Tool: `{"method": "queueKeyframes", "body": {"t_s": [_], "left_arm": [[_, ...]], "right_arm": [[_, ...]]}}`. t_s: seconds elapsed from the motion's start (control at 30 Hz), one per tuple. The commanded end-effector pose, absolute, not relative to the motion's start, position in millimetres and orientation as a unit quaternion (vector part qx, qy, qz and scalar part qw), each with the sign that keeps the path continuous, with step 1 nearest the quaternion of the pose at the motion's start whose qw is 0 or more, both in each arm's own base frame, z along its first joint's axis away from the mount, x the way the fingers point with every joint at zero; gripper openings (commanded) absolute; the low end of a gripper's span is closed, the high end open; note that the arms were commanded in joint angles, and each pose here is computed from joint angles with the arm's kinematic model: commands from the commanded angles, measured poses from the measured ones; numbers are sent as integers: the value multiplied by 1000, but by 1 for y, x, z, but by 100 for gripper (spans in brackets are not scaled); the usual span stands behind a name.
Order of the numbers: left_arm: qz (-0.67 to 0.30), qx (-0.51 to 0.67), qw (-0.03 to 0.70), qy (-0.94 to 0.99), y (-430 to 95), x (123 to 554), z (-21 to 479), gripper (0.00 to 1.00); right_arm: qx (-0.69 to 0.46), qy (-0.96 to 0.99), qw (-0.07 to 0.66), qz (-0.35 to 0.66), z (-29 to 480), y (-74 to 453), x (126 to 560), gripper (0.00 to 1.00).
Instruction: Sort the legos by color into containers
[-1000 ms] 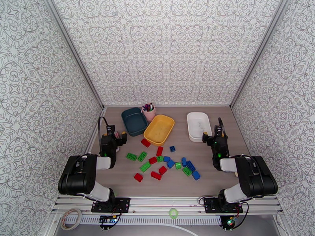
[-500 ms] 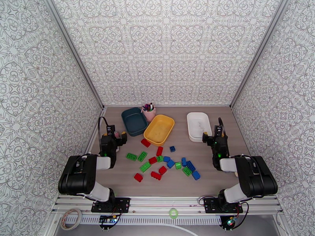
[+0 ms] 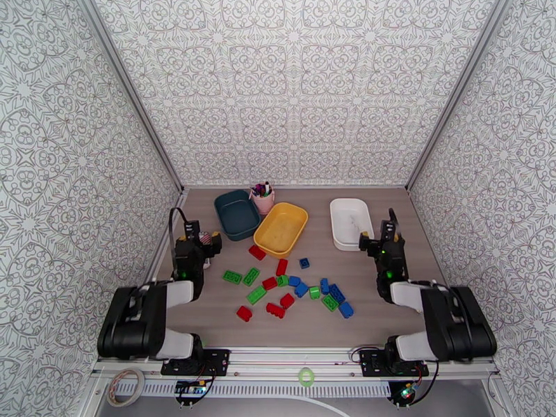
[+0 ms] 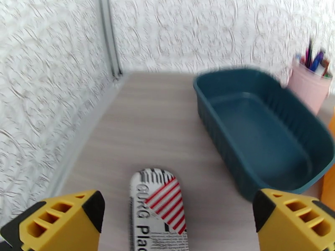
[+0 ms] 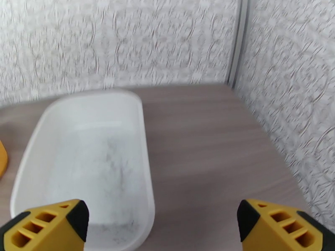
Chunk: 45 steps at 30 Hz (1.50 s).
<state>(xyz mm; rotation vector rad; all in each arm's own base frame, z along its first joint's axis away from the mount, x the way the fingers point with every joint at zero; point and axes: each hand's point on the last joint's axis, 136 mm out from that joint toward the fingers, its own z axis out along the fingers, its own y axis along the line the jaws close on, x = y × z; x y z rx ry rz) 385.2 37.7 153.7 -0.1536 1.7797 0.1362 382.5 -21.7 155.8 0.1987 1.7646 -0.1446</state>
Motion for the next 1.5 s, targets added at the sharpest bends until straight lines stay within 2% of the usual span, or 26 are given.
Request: {"method": "queueKeyframes", "body": {"t_s": [0.0, 0.17, 0.3, 0.33, 0.4, 0.53, 0.6, 0.7, 0.83, 0.97, 1.1, 1.33, 1.47], "left_arm": [[71, -88, 615, 780, 34, 379, 186, 99], [25, -199, 576, 793, 32, 361, 220, 99], [-28, -271, 511, 815, 25, 346, 214, 99], [-47, -282, 495, 821, 19, 344, 209, 99], [-94, -300, 465, 828, 5, 339, 201, 99], [-199, -300, 393, 846, -40, 330, 186, 99], [-217, -275, 358, 866, -64, 323, 180, 90], [-190, -239, 289, 907, -90, 300, 161, 78], [-125, -251, 220, 934, -97, 261, 137, 74], [-130, -327, 182, 918, -91, 232, 112, 68], [-141, -402, 168, 889, -86, 220, 95, 73], [-119, -460, 159, 865, -80, 233, 79, 75], [-125, -482, 139, 856, -80, 247, 67, 75]], "right_arm": [[171, 772, 605, -94, 185, -49, 366, 99], [266, 819, 502, -81, 212, -58, 332, 99], [311, 847, 431, -28, 211, -44, 305, 99], [304, 855, 420, 7, 211, -32, 303, 97], [297, 869, 389, 77, 209, -8, 298, 87], [254, 900, 295, 195, 192, 45, 287, 69], [233, 910, 262, 221, 184, 63, 279, 69], [201, 928, 223, 220, 173, 80, 263, 73], [150, 945, 183, 226, 162, 111, 246, 75], [90, 961, 171, 200, 161, 138, 235, 75], [44, 971, 182, 146, 167, 149, 234, 76], [-2, 980, 195, 39, 187, 154, 245, 75], [12, 977, 212, 15, 210, 150, 258, 85]]}}
